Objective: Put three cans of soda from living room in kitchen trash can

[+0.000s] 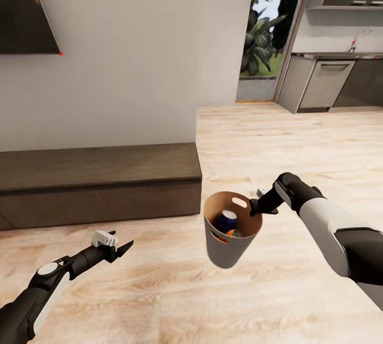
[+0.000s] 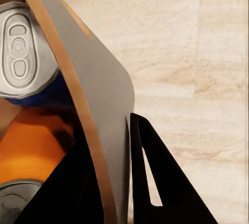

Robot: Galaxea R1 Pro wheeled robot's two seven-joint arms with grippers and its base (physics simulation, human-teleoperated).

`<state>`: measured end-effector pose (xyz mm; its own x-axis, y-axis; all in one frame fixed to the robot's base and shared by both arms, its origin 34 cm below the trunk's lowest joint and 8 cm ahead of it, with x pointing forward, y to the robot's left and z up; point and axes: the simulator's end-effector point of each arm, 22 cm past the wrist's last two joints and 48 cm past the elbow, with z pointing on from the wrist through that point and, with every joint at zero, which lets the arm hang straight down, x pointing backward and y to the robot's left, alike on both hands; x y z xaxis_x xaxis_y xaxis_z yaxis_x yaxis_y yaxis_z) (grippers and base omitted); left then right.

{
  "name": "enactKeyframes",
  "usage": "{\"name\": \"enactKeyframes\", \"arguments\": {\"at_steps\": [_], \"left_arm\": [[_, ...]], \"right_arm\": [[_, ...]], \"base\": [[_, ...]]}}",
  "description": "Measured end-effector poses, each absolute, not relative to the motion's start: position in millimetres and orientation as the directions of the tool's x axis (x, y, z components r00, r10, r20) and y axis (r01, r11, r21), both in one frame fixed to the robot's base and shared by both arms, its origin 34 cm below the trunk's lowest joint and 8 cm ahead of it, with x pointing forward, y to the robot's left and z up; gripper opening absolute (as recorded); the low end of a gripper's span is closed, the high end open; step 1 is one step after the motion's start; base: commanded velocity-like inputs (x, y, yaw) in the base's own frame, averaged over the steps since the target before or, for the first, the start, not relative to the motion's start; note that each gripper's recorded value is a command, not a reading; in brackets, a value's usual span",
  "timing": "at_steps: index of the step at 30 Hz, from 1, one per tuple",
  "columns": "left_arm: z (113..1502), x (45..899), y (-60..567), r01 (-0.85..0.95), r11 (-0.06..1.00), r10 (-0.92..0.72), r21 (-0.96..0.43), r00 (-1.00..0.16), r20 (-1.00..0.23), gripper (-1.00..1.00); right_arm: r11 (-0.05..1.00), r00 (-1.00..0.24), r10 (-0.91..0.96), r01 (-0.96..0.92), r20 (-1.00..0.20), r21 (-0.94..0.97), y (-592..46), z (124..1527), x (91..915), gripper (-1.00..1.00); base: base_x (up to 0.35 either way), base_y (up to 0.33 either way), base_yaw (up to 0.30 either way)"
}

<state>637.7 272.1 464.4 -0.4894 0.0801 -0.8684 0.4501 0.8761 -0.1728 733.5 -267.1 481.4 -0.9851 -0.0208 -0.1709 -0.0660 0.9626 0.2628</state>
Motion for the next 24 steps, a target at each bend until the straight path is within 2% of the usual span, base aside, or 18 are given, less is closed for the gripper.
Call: {"name": "enactKeyframes", "arguments": {"at_steps": [19,24], "left_arm": [[420,625,272,0.450,0.877,0.086,-0.170,-0.493,-0.866,1.00],[408,623,273,0.447,0.877,0.086,-0.179,-0.511,-0.855,1.00]], "right_arm": [[0.966,-0.985,-0.020,-0.063,-0.170,0.249,-272,438,722,-1.00],[0.975,-0.989,-0.016,-0.049,-0.150,0.216,-291,424,719,-1.00]], "base": [[0.000,0.000,0.000],[0.000,0.000,0.000]]}}
